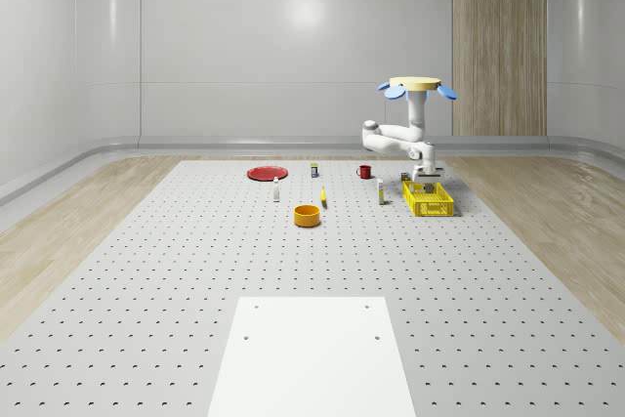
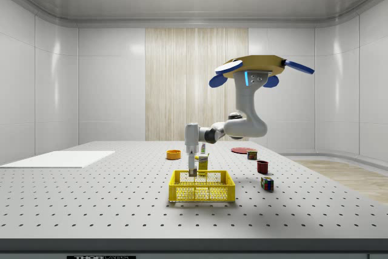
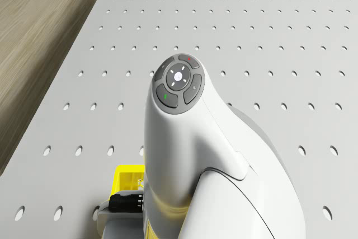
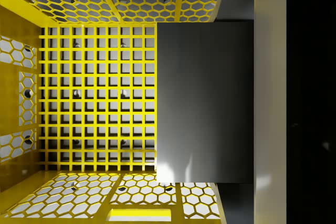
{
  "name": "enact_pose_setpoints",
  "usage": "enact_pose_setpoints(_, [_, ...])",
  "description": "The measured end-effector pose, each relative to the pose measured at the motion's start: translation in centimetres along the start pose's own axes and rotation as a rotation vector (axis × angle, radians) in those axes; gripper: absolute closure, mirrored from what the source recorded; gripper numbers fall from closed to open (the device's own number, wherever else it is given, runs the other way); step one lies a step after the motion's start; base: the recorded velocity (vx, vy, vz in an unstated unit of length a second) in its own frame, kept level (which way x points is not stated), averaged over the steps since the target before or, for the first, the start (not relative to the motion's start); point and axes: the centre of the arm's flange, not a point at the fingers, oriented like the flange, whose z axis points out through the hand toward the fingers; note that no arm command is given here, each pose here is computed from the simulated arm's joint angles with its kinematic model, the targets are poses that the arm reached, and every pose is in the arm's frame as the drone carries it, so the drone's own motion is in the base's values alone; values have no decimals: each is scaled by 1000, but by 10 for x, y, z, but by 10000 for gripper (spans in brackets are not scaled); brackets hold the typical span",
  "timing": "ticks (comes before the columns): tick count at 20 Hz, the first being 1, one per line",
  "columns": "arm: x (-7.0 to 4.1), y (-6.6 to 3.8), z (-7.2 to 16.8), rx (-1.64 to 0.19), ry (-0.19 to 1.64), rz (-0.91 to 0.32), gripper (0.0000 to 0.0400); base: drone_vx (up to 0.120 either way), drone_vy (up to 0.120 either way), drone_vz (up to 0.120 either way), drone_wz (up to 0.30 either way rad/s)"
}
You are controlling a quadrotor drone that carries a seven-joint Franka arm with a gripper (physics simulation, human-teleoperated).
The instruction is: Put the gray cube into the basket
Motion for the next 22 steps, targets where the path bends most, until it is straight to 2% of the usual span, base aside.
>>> enact_pose_setpoints(10, [0, 1, 34, 0, 0, 0, 150, 0, 0, 0, 0])
enact_pose_setpoints(17, [-15, 15, 49, 0, 0, 0, 150, 0, 0, 0, 0])
enact_pose_setpoints(20, [-20, 20, 51, 0, 0, 0, 77, 0, 0, 0, 0])
enact_pose_setpoints(22, [-22, 22, 52, 0, 0, 0, 47, 0, 0, 0, 0])
